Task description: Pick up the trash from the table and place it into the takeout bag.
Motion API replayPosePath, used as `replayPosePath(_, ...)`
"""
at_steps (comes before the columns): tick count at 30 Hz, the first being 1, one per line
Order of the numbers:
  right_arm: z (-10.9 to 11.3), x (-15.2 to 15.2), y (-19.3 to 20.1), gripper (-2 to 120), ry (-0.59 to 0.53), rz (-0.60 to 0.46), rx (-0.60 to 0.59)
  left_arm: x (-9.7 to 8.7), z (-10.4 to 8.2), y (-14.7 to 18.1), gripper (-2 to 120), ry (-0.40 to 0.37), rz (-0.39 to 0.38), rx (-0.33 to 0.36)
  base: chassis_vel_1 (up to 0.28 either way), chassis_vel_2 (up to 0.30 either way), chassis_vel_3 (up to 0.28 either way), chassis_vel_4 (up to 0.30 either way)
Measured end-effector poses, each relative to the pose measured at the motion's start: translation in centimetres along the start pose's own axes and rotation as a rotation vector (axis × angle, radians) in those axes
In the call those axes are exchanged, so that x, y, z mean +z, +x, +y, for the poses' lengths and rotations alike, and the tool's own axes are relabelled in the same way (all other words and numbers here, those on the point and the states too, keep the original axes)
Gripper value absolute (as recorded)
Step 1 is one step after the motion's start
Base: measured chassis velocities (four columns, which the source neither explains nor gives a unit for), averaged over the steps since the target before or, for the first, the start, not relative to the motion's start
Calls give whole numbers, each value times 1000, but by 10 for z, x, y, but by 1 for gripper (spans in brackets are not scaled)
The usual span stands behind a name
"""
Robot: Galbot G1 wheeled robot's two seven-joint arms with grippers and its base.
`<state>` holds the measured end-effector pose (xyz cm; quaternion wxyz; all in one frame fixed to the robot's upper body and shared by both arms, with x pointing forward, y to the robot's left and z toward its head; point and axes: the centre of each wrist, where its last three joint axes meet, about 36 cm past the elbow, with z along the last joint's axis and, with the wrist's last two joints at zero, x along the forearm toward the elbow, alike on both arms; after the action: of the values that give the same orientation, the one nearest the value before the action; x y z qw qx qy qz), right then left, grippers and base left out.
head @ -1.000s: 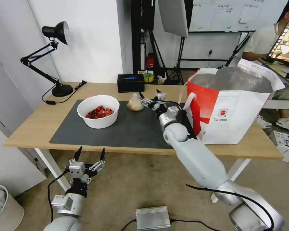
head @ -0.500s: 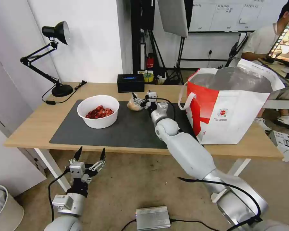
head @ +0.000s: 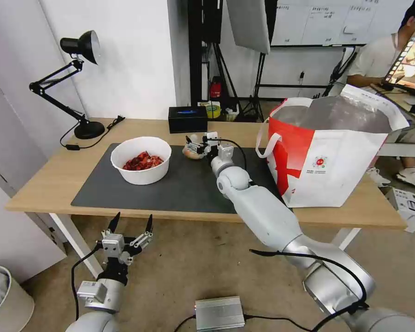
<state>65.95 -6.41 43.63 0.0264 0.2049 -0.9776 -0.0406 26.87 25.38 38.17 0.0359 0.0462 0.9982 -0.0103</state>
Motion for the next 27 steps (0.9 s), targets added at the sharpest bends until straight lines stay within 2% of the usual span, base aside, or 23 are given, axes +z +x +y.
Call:
replayPosePath(11, 3, 7, -18, 98, -8, 109, 17, 2, -4, 1, 100, 3, 5, 16, 0, 0, 0, 0)
replayPosePath(27, 2, 24, -23, 99, 17, 153, 32, 4, -5, 1, 100, 7, 9, 9, 0, 0, 0, 0)
